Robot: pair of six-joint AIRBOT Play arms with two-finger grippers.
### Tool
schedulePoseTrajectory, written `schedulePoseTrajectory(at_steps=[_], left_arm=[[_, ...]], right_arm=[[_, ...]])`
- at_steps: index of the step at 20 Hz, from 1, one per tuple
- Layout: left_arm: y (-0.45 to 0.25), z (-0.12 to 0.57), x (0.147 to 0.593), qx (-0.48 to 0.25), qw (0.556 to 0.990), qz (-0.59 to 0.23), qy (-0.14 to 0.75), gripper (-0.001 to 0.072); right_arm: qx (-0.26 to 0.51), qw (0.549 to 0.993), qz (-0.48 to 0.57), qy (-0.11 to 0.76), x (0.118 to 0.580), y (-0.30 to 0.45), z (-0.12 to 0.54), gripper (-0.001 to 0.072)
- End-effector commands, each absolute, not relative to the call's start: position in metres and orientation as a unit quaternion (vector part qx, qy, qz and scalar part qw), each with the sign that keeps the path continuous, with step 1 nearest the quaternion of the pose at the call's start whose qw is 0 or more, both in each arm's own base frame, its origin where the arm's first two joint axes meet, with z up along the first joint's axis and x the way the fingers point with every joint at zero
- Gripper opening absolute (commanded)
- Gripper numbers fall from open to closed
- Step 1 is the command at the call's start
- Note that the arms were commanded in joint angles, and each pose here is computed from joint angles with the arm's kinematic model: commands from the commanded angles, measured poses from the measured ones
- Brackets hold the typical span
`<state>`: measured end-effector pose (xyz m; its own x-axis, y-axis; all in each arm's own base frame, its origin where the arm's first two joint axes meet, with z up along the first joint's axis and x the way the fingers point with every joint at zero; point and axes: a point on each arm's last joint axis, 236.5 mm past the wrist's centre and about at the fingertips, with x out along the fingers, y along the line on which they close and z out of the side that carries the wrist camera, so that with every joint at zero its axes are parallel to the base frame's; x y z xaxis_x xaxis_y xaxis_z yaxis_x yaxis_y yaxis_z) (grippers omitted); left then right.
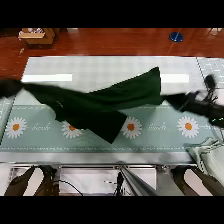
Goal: Fold the shirts.
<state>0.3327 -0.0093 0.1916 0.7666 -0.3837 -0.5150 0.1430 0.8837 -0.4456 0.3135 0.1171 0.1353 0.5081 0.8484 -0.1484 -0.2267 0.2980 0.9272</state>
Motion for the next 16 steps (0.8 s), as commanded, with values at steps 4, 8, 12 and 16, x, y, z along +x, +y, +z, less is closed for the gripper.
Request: schedulePoseTrajectory(at_steps=[4,8,12,16], left_arm=[[-0.035,0.462,0.273,-0.06,0.989,-0.129,-0.034,0.002],[-0.059,0.568,0.183,0.033,0.976,-0.083,-0.198,0.0019],[-0.076,0.615,0.1,0.104,0.956,-0.02,-0.275,0.0017],[-0.088,0.609,0.058,0.07,0.966,-0.001,-0.248,0.0017]], right_arm=[[0.3,0.886,0.354,0.02,0.306,0.096,0.421,0.0024],[0.182,0.934,0.271,-0.145,0.246,0.084,0.562,0.0024],[0.104,0.97,0.147,-0.164,0.195,0.067,0.6,0.0024],[0.069,0.986,0.119,-0.095,0.163,0.079,0.575,0.0024]])
